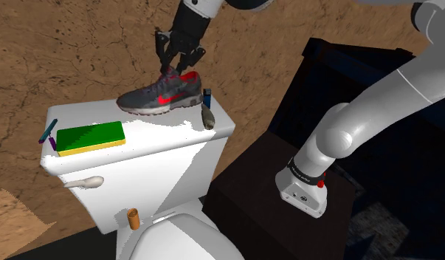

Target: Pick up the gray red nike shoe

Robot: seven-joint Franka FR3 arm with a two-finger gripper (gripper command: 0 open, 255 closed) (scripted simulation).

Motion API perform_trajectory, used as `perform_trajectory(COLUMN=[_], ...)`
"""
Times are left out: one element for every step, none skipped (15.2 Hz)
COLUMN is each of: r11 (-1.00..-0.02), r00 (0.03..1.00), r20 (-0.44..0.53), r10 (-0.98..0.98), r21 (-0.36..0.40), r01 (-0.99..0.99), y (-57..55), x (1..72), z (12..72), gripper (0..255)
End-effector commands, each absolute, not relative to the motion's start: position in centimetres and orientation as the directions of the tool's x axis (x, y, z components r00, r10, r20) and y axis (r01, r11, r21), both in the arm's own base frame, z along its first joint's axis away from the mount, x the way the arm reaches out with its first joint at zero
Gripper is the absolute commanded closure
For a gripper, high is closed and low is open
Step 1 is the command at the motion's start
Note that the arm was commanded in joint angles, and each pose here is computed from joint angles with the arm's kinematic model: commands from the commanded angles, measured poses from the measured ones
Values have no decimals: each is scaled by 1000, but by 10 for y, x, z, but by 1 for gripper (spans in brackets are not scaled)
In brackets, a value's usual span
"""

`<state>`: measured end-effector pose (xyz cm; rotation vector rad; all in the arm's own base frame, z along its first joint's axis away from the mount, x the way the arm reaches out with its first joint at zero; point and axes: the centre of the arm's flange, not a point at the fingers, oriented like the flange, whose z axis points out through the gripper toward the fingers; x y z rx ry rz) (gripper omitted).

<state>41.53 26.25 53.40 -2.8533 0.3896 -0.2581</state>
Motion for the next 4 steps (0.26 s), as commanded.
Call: perform_trajectory(r11=[-933,-933,-933,-933], r00=[948,948,948,948], r20=[141,141,141,141], r10=[-284,-284,-284,-284], r21=[-268,-268,-268,-268], r01=[-240,-240,-240,-240], y=[263,263,263,263], x=[416,416,416,416], z=[545,551,551,551], gripper=[255,255,255,255])
